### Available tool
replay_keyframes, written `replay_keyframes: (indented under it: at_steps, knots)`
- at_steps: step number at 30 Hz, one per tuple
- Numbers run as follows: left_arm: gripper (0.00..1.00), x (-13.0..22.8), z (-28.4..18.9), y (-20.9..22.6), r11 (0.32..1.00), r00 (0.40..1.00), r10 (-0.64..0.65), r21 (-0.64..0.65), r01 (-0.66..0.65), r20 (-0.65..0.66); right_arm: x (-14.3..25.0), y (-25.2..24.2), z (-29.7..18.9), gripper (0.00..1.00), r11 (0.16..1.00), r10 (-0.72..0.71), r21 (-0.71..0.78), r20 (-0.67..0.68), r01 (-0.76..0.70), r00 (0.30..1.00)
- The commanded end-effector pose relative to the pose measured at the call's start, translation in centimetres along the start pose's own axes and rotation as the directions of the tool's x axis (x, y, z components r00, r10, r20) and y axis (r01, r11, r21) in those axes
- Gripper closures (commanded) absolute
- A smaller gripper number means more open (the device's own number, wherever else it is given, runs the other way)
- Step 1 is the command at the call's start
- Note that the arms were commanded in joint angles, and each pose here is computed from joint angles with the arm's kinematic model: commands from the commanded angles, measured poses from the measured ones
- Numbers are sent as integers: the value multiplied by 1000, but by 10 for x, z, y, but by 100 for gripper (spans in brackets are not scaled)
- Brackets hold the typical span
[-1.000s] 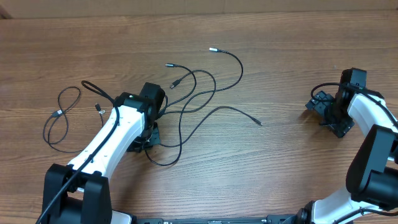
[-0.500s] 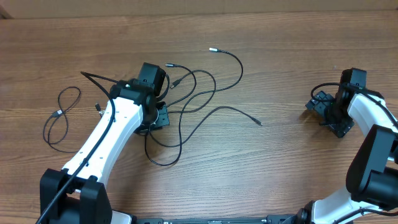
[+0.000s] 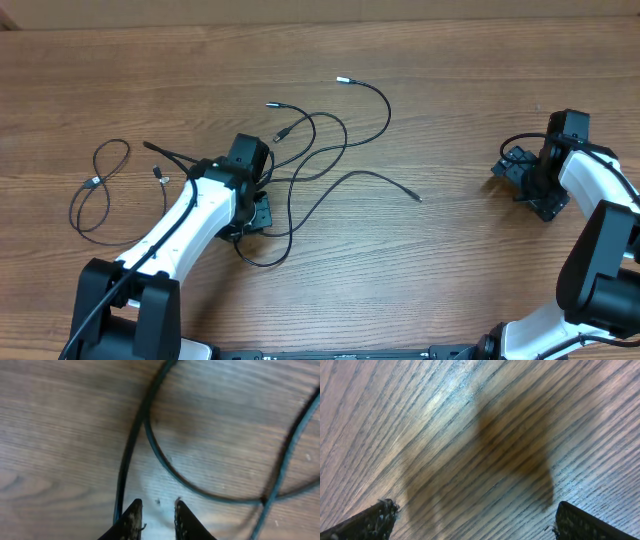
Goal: Untangle cables
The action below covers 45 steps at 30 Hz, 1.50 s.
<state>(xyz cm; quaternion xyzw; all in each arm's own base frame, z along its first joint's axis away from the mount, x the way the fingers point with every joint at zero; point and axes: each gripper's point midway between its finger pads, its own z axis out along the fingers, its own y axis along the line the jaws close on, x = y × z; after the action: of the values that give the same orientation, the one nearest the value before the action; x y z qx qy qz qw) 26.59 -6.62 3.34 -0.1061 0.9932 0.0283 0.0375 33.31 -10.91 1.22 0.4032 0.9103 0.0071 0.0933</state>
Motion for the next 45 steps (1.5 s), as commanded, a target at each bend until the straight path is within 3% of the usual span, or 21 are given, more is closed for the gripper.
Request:
replay_keyframes:
  at_steps: [1, 19, 22, 28, 30, 31, 39, 45]
  knots:
    - [75, -4, 13, 6, 999, 998, -21, -38, 23, 51, 0, -1, 1, 0, 1000, 8, 0, 1, -8, 1000]
    - [71, -8, 36, 6, 978, 969, -207, 6, 208, 133, 0, -1, 1, 0, 1000, 8, -1, 1, -8, 1000]
    - [77, -7, 41, 6, 972, 962, -236, 16, 236, 138, 0, -1, 1, 0, 1000, 8, 0, 1, -8, 1000]
    - [80, -4, 44, 8, 964, 955, -263, 16, 264, 135, 0, 0, 1, 0, 1000, 8, -1, 1, -8, 1000]
    - [96, -4, 44, 8, 965, 955, -263, 17, 263, 135, 0, -1, 1, 0, 1000, 8, 0, 1, -8, 1000]
    - [96, -4, 44, 8, 965, 955, -262, 18, 262, 137, 0, -1, 1, 0, 1000, 8, -1, 1, -8, 1000]
    - [96, -15, 34, -22, 987, 988, -89, 144, 71, 124, 0, -1, 1, 0, 1000, 8, -1, 1, -8, 1000]
    - [96, -38, -12, -75, 907, 988, 44, 408, -103, 150, 0, -1, 1, 0, 1000, 8, -1, 1, -8, 1000]
